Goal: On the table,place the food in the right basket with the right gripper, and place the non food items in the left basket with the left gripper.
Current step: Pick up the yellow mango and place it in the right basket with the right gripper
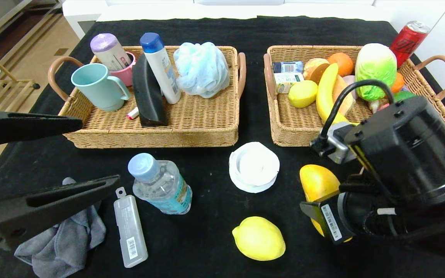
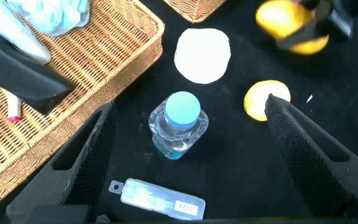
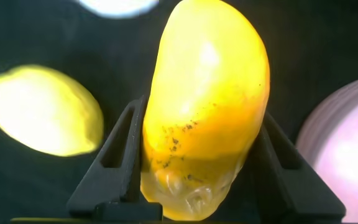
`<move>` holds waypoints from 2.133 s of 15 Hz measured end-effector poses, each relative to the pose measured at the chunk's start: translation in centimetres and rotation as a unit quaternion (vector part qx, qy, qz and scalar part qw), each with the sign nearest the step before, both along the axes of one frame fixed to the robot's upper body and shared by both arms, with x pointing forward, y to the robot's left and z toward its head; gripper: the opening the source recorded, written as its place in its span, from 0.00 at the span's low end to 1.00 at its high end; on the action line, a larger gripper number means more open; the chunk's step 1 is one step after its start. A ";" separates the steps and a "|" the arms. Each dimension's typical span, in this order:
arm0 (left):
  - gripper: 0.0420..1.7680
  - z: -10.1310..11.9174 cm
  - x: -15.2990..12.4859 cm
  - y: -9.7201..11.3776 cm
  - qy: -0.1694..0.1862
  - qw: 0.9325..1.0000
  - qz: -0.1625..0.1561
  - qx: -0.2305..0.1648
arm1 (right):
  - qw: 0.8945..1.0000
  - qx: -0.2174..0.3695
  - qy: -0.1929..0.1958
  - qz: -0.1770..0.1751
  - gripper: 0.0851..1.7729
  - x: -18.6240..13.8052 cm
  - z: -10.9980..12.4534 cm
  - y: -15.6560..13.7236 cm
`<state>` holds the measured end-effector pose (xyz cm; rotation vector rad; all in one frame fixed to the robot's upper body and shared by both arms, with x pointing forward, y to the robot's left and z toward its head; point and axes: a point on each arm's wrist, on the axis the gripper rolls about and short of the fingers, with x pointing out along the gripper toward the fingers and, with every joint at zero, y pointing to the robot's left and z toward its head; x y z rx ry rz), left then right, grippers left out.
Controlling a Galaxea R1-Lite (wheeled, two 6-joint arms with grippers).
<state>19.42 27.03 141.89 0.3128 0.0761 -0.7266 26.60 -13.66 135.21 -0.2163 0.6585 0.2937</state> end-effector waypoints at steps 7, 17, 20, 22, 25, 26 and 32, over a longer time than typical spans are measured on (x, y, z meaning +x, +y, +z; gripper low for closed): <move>0.97 0.0 0.0 0.0 0.000 1.000 -0.001 0.000 | 0.994 0.062 -0.080 -0.045 0.55 1.7 5.9 -2.7; 0.97 0.0 0.0 0.0 -0.001 1.000 -0.001 0.000 | 0.976 0.106 -0.160 -0.107 0.55 6.3 11.3 -7.5; 0.97 0.0 0.0 0.0 0.000 1.000 -0.001 0.000 | 0.969 0.126 -0.181 -0.114 0.55 8.4 11.7 -8.3; 0.97 0.0 0.0 0.0 0.000 1.000 -0.001 0.000 | 0.966 0.126 -0.192 -0.120 0.55 10.0 11.4 -8.7; 0.97 0.0 0.0 0.0 0.000 1.000 -0.001 0.000 | 0.963 0.136 -0.202 -0.119 0.55 12.2 10.7 -9.0; 0.97 0.0 0.0 0.0 0.000 1.000 -0.001 0.000 | 0.962 0.135 -0.204 -0.124 0.55 12.9 10.4 -9.2; 0.97 0.0 0.0 0.0 -0.001 1.000 -0.001 0.000 | 0.965 0.108 -0.196 -0.133 0.55 15.2 8.9 -9.7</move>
